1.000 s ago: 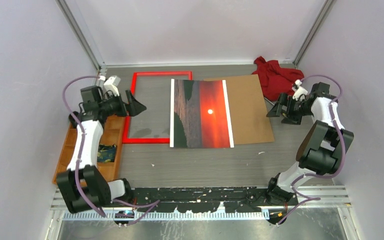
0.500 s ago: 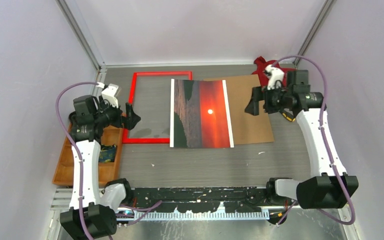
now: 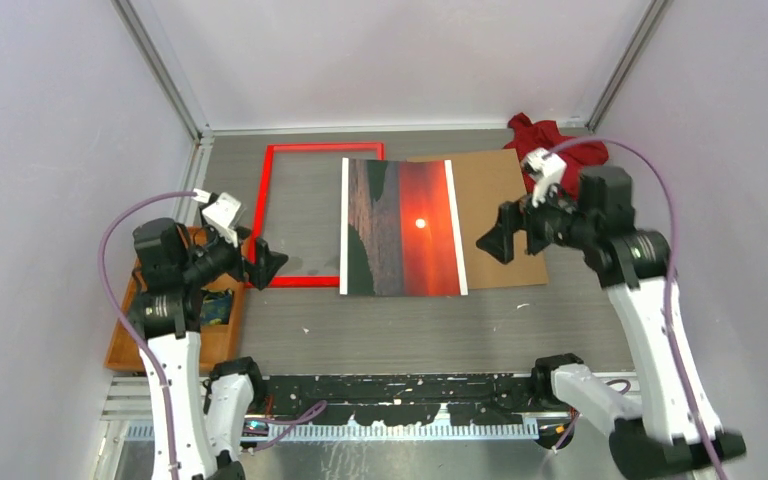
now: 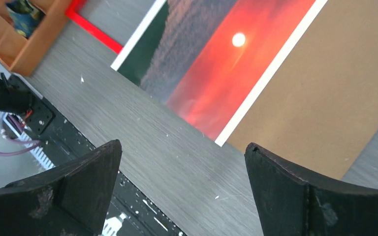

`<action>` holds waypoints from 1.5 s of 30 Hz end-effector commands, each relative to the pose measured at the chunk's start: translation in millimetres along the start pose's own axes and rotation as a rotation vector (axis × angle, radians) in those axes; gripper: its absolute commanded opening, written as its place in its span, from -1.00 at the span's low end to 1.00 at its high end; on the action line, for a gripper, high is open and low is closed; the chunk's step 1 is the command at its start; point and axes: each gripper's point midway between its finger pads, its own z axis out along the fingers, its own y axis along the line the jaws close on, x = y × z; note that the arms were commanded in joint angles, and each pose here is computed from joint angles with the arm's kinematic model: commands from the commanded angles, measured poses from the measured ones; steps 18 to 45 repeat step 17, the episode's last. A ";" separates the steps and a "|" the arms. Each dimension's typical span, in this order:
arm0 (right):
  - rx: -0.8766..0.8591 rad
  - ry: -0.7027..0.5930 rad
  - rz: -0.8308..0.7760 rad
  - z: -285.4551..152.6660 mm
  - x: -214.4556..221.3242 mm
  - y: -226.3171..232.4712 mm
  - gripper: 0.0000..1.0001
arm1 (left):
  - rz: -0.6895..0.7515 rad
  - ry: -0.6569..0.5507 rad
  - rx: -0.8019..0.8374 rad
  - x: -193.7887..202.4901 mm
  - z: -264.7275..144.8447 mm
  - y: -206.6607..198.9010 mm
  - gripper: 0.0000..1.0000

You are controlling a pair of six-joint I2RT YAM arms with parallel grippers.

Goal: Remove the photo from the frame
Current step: Reset both arms

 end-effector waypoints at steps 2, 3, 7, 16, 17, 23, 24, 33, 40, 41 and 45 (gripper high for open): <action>0.025 -0.298 -0.119 -57.7 -22.9 35.8 1.00 | 0.058 -0.050 0.138 -16.8 -14.5 -34.9 1.00; 0.030 -0.337 -0.139 -67.5 -22.7 41.5 1.00 | 0.067 -0.054 0.138 -17.9 -16.7 -36.9 1.00; 0.023 -0.359 -0.164 -90.1 -15.1 57.9 1.00 | 0.092 -0.064 0.143 -19.6 -22.7 -43.3 0.99; -0.039 -0.394 -0.186 -95.4 -19.5 72.2 1.00 | 0.088 -0.082 0.172 -14.3 -21.6 -48.4 0.99; -0.037 -0.396 -0.180 -94.7 -20.2 71.4 1.00 | 0.086 -0.082 0.172 -13.8 -21.4 -48.2 0.99; -0.037 -0.396 -0.180 -94.7 -20.2 71.4 1.00 | 0.086 -0.082 0.172 -13.8 -21.4 -48.2 0.99; -0.037 -0.396 -0.180 -94.7 -20.2 71.4 1.00 | 0.086 -0.082 0.172 -13.8 -21.4 -48.2 0.99; -0.037 -0.396 -0.180 -94.7 -20.2 71.4 1.00 | 0.086 -0.082 0.172 -13.8 -21.4 -48.2 0.99; -0.037 -0.396 -0.180 -94.7 -20.2 71.4 1.00 | 0.086 -0.082 0.172 -13.8 -21.4 -48.2 0.99; -0.037 -0.396 -0.180 -94.7 -20.2 71.4 1.00 | 0.086 -0.082 0.172 -13.8 -21.4 -48.2 0.99; -0.037 -0.396 -0.180 -94.7 -20.2 71.4 1.00 | 0.086 -0.082 0.172 -13.8 -21.4 -48.2 0.99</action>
